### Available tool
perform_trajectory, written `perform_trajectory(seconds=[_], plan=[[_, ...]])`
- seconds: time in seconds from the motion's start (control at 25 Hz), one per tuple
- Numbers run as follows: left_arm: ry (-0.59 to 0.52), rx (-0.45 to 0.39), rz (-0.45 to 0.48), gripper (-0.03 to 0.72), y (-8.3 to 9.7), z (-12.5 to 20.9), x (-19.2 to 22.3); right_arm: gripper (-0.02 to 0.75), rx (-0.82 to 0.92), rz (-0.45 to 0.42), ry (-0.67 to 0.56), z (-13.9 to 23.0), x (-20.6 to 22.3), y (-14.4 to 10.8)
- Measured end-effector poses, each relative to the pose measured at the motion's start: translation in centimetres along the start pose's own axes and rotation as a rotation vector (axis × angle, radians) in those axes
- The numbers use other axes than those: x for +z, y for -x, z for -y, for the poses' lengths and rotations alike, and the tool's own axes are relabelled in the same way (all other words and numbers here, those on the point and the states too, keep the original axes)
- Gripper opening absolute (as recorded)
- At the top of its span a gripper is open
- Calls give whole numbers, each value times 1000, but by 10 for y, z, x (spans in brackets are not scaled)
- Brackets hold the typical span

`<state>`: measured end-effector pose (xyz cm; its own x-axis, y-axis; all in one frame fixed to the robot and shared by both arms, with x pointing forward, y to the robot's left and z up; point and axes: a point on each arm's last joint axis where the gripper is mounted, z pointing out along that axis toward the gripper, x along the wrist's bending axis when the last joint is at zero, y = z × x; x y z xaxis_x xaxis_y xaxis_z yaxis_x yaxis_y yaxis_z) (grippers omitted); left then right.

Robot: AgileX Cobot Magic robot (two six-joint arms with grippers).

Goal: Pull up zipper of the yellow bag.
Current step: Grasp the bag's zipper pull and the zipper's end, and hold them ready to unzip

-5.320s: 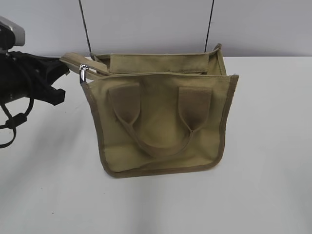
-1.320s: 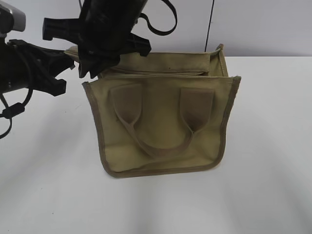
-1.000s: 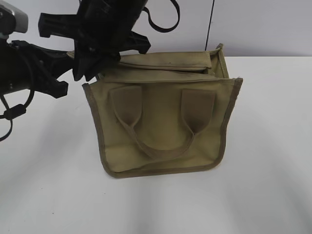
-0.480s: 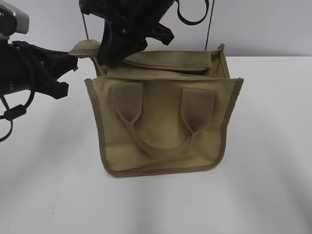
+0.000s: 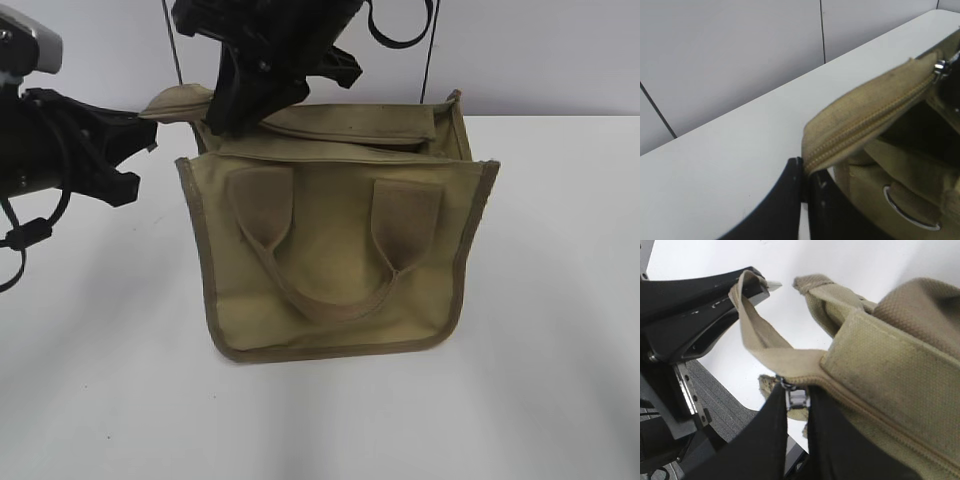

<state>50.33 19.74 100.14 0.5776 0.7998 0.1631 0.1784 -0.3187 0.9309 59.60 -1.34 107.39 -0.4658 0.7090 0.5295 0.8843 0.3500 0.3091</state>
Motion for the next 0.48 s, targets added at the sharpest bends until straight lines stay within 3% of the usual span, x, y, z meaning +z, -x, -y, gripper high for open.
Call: perform_trajectory(seconds=[0.48], plan=[[-28,-36,-47,-4,-4,-2,-6,67,-26,-16,-12,0,5,1]])
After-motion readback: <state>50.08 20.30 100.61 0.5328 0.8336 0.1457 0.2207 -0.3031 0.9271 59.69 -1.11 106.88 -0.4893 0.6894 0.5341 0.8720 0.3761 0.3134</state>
